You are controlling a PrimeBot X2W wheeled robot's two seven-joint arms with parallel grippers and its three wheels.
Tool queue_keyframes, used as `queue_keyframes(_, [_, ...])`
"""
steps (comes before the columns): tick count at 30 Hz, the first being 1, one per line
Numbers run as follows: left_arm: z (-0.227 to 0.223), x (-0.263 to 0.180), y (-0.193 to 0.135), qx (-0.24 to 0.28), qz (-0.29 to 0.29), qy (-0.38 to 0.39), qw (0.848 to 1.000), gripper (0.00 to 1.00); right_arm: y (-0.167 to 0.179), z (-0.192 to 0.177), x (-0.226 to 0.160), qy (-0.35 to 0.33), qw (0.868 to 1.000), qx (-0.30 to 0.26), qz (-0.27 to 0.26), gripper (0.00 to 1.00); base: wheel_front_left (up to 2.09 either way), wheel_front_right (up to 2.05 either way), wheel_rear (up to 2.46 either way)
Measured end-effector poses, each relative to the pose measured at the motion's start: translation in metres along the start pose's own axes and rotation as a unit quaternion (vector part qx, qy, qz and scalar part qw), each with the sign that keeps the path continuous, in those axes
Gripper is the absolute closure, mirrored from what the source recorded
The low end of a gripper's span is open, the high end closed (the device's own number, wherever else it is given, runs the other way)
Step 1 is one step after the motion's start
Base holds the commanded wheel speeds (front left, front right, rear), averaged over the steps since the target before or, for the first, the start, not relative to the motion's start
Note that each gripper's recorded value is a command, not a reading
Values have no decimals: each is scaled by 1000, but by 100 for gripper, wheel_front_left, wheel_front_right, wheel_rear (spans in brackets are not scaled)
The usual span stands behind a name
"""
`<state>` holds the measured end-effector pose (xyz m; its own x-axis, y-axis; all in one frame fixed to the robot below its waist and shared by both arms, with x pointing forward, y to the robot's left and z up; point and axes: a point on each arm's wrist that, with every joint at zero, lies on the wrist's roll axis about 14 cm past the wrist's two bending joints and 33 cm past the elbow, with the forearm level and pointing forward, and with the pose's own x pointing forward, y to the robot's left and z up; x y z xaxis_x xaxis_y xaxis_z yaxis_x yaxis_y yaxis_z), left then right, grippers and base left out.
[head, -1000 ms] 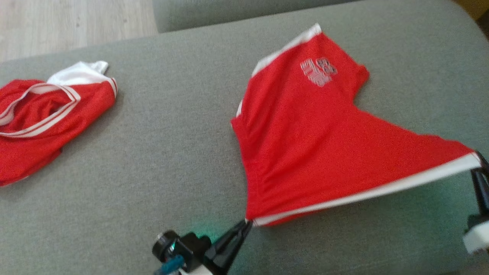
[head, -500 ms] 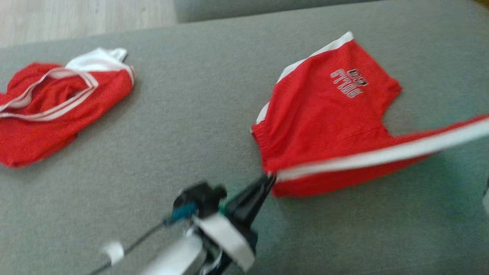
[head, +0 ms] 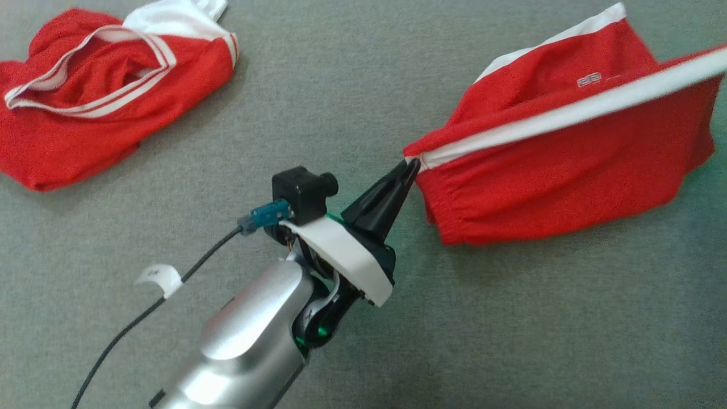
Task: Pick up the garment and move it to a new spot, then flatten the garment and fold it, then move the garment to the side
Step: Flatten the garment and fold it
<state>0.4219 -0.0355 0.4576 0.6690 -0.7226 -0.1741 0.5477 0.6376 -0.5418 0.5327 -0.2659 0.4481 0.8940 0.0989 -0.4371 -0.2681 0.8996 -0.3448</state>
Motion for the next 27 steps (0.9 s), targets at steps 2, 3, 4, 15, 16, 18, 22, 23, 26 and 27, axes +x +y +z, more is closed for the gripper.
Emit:
queue_keyframes(2, [1, 1, 7, -2, 6, -2, 1000, 100, 4, 5, 14, -1, 1000, -5, 8, 100, 0, 0, 0])
queue_keyframes(3, [1, 2, 10, -3, 10, -1, 1000, 100, 6, 6, 20, -1, 1000, -8, 12, 100, 0, 0, 0])
queue_keyframes(4, [0, 3, 13, -5, 13, 0, 1000, 100, 8, 6, 26, 2, 1000, -9, 15, 100, 0, 0, 0])
queue_keyframes(15, [-9, 11, 46, -7, 51, 10, 999, 100, 24, 16, 67, -18, 999, 2, 32, 68, 0, 0, 0])
queue_keyframes(16, [-9, 11, 46, -7, 51, 10, 999, 100, 24, 16, 67, -18, 999, 2, 32, 23, 0, 0, 0])
queue_keyframes(18, [-9, 11, 50, -4, 58, 5, 998, 71, 23, 18, 70, -29, 999, 17, 28, 0, 0, 0, 0])
queue_keyframes(22, [-6, 9, 57, 5, 80, -9, 997, 0, 23, 18, 66, -51, 996, 65, 21, 0, 0, 0, 0])
queue_keyframes(23, [-3, 9, 57, 7, 81, -17, 997, 0, 22, 21, 63, -61, 995, 80, 18, 0, 0, 0, 0])
queue_keyframes(26, [8, 4, 55, 35, 92, -52, 994, 0, 18, 19, 51, -76, 988, 131, 9, 0, 0, 0, 0])
queue_keyframes(27, [12, 0, 55, 49, 99, -65, 992, 0, 19, 12, 45, -70, 986, 148, 8, 0, 0, 0, 0])
